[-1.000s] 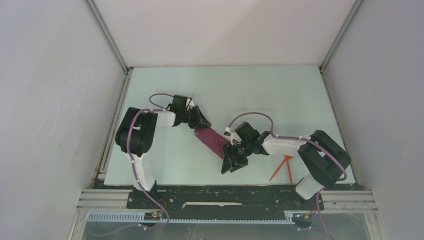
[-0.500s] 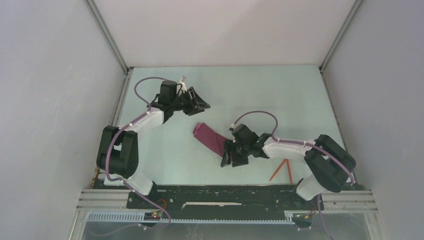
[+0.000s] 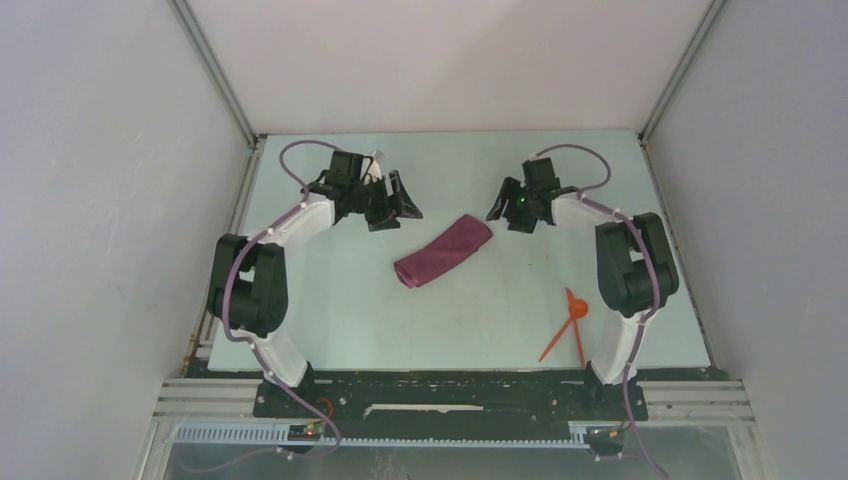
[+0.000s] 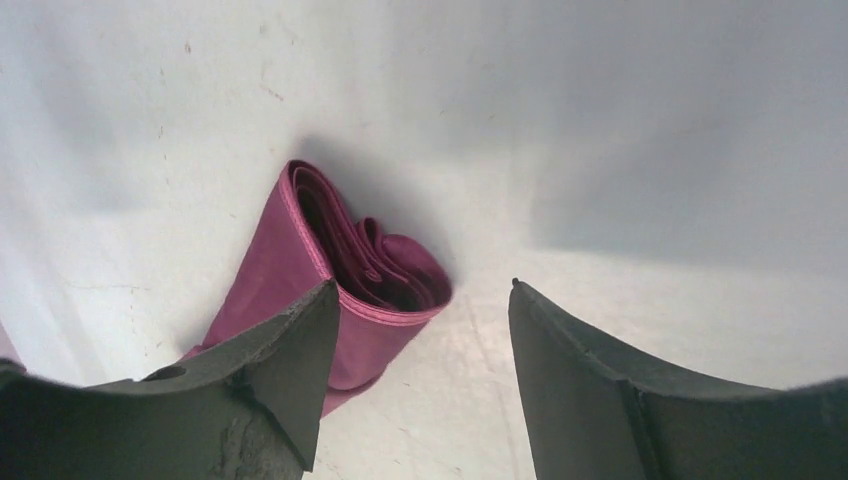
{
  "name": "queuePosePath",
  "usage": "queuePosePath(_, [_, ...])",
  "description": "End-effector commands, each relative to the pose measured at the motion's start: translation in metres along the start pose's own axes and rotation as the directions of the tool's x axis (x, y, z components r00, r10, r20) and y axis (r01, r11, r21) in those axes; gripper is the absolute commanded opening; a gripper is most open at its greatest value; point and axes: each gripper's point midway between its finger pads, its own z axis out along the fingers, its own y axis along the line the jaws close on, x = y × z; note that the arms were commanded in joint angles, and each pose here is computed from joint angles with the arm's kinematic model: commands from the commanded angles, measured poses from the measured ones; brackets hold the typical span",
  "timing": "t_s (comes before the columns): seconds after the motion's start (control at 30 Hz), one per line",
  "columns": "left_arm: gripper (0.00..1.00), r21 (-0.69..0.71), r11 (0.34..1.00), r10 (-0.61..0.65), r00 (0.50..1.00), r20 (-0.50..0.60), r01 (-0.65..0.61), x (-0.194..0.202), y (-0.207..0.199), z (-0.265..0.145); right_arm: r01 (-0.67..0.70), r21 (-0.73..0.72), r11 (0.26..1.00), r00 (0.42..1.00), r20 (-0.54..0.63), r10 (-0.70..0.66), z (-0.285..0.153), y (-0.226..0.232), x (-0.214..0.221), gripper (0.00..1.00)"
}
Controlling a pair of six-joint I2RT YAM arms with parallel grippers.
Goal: Fold the napkin into a case and place the utensils inside
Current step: Rotate the smaller rectangle-folded napkin at the center of the board.
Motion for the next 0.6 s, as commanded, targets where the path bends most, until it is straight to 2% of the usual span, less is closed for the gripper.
queuePosePath(0.0, [0.79, -0.151, 0.986, 0.061, 0.993, -0.098, -0.075, 0.015, 0.033, 0.001, 0.16, -0.021, 0.987, 0.983, -0.086, -0.162, -0.037, 0.0, 0.007, 0.71])
queuePosePath(0.13, [0.78, -0.145, 0.989, 0.006, 0.989, -0.148, -0.028, 0.041, 0.052, 0.014, 0.16, -0.246, 0.956, 0.954, -0.209, -0.214, -0.066, 0.03, 0.062, 0.71])
queuePosePath(0.33, [0.75, -0.185, 0.983, -0.05, 0.985, -0.168, 0.018, 0.075, 0.084, 0.023, 0.182, -0.333, 0.925, 0.923, -0.266, -0.277, -0.082, 0.043, 0.114, 0.73])
queuePosePath(0.4, [0.72, -0.185, 0.981, -0.083, 0.984, -0.158, 0.053, 0.084, 0.091, 0.028, 0.166, -0.369, 0.915, 0.91, -0.299, -0.286, -0.081, 0.051, 0.128, 0.73])
queuePosePath(0.43, [0.66, -0.183, 0.98, -0.102, 0.982, -0.156, 0.073, 0.088, 0.094, 0.031, 0.166, -0.376, 0.912, 0.91, -0.298, -0.288, -0.08, 0.055, 0.131, 0.73])
queuePosePath(0.5, [0.59, -0.15, 0.981, -0.143, 0.978, -0.154, 0.12, 0.095, 0.092, 0.038, 0.124, -0.358, 0.925, 0.93, -0.283, -0.234, -0.078, 0.051, 0.125, 0.73])
queuePosePath(0.57, [0.53, -0.108, 0.98, -0.183, 0.972, -0.149, 0.168, 0.103, 0.084, 0.044, 0.037, -0.316, 0.948, 0.958, -0.258, -0.124, -0.077, 0.036, 0.109, 0.73])
